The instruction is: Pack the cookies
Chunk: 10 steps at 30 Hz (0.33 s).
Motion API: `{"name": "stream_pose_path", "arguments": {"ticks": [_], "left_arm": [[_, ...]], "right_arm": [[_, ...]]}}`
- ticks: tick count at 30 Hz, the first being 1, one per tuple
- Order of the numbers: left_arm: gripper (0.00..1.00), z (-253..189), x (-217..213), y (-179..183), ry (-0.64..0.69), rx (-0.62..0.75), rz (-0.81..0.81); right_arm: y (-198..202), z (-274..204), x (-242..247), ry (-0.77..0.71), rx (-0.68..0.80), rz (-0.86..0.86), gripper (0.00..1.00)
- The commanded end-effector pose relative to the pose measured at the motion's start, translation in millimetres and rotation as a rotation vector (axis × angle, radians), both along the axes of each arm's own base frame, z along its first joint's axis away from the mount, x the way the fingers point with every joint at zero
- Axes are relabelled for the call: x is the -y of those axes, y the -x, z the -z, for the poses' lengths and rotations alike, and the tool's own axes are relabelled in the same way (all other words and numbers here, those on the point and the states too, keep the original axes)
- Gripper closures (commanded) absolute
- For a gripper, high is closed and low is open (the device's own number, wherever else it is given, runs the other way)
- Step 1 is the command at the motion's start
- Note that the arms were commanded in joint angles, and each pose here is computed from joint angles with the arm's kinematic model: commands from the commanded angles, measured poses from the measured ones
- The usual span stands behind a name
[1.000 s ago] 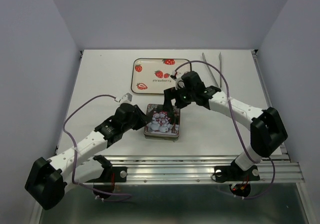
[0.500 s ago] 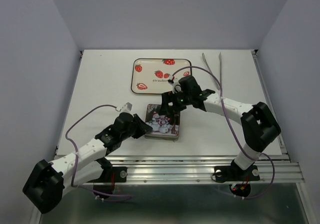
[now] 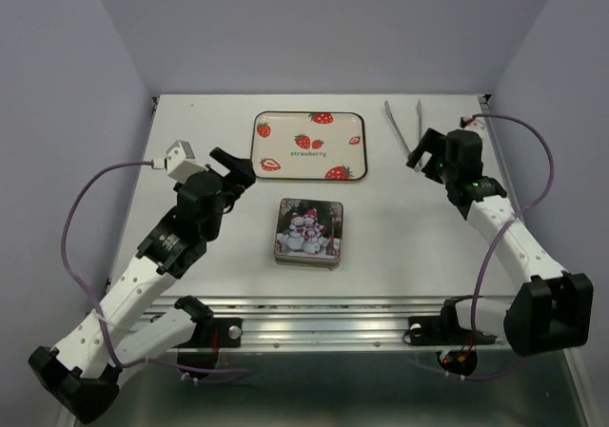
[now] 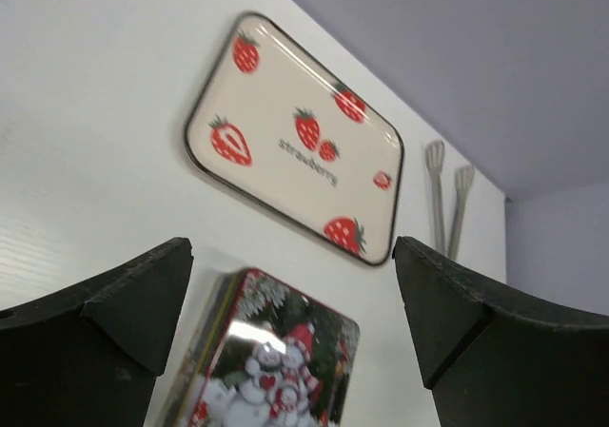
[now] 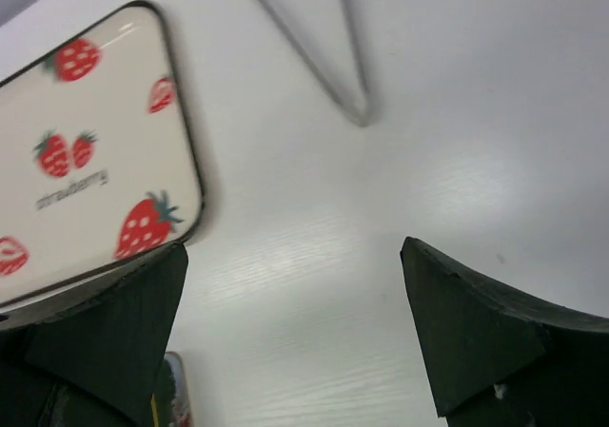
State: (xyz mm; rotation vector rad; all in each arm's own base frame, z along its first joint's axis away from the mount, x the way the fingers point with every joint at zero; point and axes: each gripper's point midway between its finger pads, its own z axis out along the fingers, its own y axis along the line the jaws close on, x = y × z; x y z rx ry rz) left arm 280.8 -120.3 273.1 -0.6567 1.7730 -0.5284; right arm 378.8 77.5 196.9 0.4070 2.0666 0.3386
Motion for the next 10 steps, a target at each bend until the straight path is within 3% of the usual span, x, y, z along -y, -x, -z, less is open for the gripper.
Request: {"name": "stream_pose_path", "arguments": {"ticks": [1,6,10], "left_arm": [[0.01,1.2,-54.1,-29.4,-0.143,-0.019,-0.164],[0.01,21.6,-94.4,-38.3,-0.164,-0.089,-0.290],[0.01,14.2,-100.9,-32.3,-0.147,-0.011,-0.290]], "right_arm": [[28.0,13.2,73.6,0.142,-0.030,0.370,0.00],[35.2,-3.6,86.1,0.141,0.052,0.437,0.00],[37.4,2.4,89.9,0.169,0.043,0.442,0.00]]}}
